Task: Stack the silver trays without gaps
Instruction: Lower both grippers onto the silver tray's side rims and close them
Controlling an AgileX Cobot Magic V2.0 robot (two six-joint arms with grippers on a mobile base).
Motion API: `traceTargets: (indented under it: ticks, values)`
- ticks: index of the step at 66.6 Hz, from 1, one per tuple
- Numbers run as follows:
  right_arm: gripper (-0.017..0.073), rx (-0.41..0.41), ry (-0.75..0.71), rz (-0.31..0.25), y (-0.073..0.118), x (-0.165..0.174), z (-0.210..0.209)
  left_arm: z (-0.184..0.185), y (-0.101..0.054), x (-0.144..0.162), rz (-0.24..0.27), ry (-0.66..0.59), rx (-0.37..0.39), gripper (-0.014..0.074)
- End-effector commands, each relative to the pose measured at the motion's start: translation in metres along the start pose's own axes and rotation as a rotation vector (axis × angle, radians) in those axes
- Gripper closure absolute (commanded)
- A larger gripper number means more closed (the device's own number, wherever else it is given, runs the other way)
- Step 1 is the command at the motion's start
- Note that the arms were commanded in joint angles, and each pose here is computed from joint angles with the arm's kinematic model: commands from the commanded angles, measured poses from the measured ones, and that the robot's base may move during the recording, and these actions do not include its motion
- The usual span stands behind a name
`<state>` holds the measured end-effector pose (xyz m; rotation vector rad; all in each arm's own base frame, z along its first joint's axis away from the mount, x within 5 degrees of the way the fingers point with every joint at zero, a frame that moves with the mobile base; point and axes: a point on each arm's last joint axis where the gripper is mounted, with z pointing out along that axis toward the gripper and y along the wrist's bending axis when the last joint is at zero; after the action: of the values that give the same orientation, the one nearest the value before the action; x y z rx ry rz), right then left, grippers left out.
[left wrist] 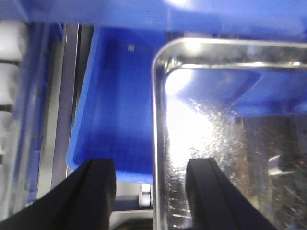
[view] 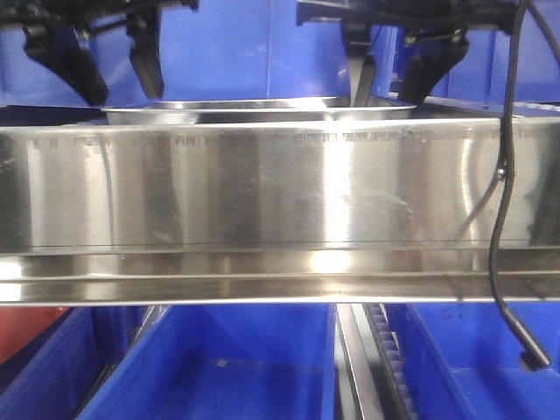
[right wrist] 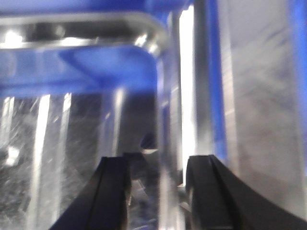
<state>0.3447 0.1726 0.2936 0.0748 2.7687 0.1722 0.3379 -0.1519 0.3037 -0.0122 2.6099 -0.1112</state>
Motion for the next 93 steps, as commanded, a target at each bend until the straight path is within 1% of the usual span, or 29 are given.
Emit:
traceTargets:
  ticks: [1, 16, 30, 55, 60, 77, 93]
  values:
    - [0.0366, -0.008, -0.006, 0.001, 0.002, -0.002, 0.001, 0.002, -0.003, 0.000, -0.004, 0.007, 0.006, 0.0339]
    - [0.0366, -0.004, -0.001, 0.001, 0.002, -0.002, 0.004, 0.008, -0.004, 0.001, -0.005, 0.025, 0.001, 0.0339]
    - [0.0366, -0.004, -0.001, 0.001, 0.002, -0.002, 0.004, 0.011, -0.003, 0.004, 0.020, 0.047, -0.011, 0.0339]
    - [0.0366, -0.009, -0.008, 0.000, 0.002, -0.003, 0.005, 0.012, -0.004, 0.004, 0.014, 0.054, -0.005, 0.0339]
    - [0.0366, -0.009, -0.008, 0.000, 0.002, -0.003, 0.005, 0.012, -0.005, 0.005, 0.005, 0.058, 0.007, 0.0340]
    - [0.0366, -0.009, -0.008, 0.000, 0.002, -0.003, 0.005, 0.017, -0.004, 0.008, 0.008, 0.072, 0.001, 0.0418]
    - [0.0366, -0.009, -0.008, 0.000, 0.002, -0.003, 0.005, 0.027, -0.005, 0.010, 0.010, 0.099, -0.011, 0.0424]
